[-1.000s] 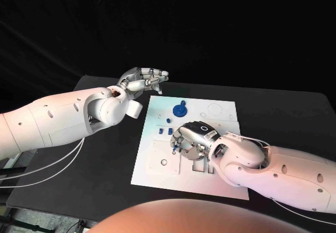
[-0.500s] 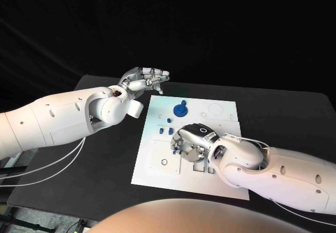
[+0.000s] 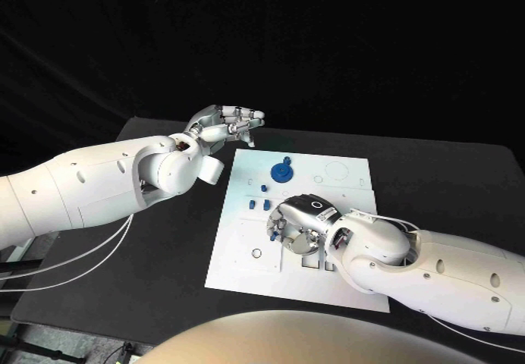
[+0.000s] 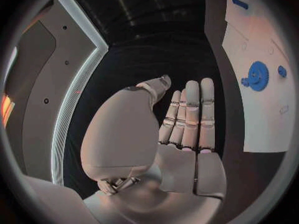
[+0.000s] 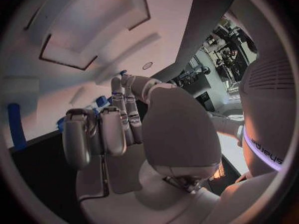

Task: Assemble the parts on the task board

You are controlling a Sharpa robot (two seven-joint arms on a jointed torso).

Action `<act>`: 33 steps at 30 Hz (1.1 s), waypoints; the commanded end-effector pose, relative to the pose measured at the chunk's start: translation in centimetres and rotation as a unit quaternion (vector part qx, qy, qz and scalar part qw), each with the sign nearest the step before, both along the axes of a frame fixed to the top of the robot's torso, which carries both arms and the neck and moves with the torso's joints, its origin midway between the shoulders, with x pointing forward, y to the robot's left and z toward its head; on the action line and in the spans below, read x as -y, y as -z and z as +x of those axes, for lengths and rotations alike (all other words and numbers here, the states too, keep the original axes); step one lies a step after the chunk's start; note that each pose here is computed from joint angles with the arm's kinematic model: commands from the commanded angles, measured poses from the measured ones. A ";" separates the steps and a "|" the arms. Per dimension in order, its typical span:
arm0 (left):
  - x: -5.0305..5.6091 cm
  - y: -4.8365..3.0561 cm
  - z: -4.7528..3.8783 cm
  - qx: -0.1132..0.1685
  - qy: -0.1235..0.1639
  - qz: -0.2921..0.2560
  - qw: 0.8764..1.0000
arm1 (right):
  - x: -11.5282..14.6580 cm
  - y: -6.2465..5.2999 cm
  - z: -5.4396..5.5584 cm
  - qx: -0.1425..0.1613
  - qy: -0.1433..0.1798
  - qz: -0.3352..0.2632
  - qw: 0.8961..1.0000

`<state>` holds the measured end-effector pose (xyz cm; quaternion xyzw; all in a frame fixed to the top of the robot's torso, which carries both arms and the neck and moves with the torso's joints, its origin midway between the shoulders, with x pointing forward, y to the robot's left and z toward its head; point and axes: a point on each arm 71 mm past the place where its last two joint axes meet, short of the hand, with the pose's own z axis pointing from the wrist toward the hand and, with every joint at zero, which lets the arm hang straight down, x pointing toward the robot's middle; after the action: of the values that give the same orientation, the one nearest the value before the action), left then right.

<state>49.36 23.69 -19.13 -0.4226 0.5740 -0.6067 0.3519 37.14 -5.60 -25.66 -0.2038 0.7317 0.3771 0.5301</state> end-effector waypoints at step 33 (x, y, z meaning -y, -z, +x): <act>-0.1 -0.06 -0.08 -0.003 0.008 0.001 1.000 | 0.6 0.0 -0.6 0.009 0.018 -0.008 1.000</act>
<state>49.33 23.93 -19.19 -0.4250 0.5773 -0.6026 0.3507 36.56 -6.10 -25.96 -0.2073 0.7395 0.3610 0.5290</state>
